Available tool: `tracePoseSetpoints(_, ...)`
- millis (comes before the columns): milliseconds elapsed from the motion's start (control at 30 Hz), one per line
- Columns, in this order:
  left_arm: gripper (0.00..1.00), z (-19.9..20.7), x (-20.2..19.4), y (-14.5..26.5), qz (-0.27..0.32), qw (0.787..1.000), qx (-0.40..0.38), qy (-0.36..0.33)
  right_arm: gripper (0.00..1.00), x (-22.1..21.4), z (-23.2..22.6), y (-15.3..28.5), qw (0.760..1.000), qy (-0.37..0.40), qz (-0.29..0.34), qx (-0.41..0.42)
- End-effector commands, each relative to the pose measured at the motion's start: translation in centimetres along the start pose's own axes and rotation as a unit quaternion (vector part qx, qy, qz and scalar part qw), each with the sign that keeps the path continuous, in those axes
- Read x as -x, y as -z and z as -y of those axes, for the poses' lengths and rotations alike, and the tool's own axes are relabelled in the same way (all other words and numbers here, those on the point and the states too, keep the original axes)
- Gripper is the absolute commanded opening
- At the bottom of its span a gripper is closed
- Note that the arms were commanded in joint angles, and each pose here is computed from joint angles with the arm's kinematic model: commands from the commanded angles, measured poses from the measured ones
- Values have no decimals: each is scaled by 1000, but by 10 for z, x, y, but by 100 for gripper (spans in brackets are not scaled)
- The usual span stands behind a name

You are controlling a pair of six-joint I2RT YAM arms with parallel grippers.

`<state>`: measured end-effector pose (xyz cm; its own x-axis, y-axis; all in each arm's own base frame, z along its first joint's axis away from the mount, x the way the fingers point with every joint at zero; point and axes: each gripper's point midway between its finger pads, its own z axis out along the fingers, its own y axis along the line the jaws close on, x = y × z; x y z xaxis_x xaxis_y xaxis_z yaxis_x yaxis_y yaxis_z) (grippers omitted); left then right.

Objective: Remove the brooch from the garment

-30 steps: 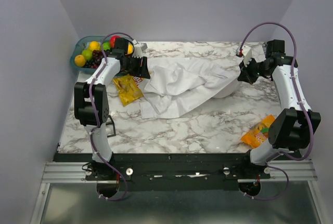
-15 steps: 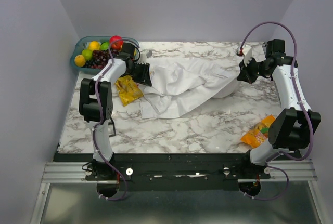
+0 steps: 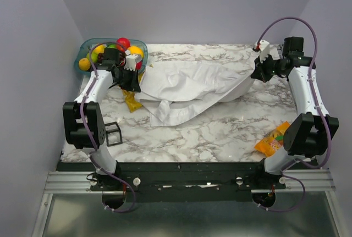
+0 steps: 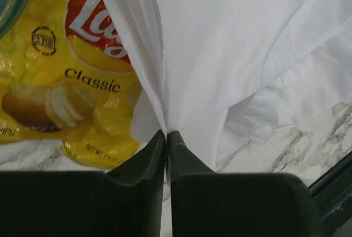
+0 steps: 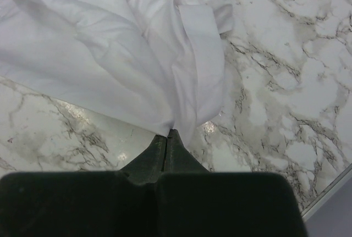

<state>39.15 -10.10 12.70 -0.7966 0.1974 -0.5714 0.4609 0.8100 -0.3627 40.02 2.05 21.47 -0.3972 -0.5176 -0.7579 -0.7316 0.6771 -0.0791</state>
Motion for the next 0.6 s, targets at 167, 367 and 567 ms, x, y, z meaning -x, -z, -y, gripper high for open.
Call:
tracePoseSetpoints(167, 58, -3, 11, 26, 76, 980, 80, -164, 2, 12, -1, -9, 1000, -1, 17, 24)
tracePoseSetpoints(367, 62, 14, 26, 15, 83, 970, 78, -216, 2, 13, -3, -10, 999, 1, 17, 30)
tracePoseSetpoints(567, 60, 9, 30, -16, 50, 996, 44, -60, 2, 13, -7, -11, 999, 1, 19, 32)
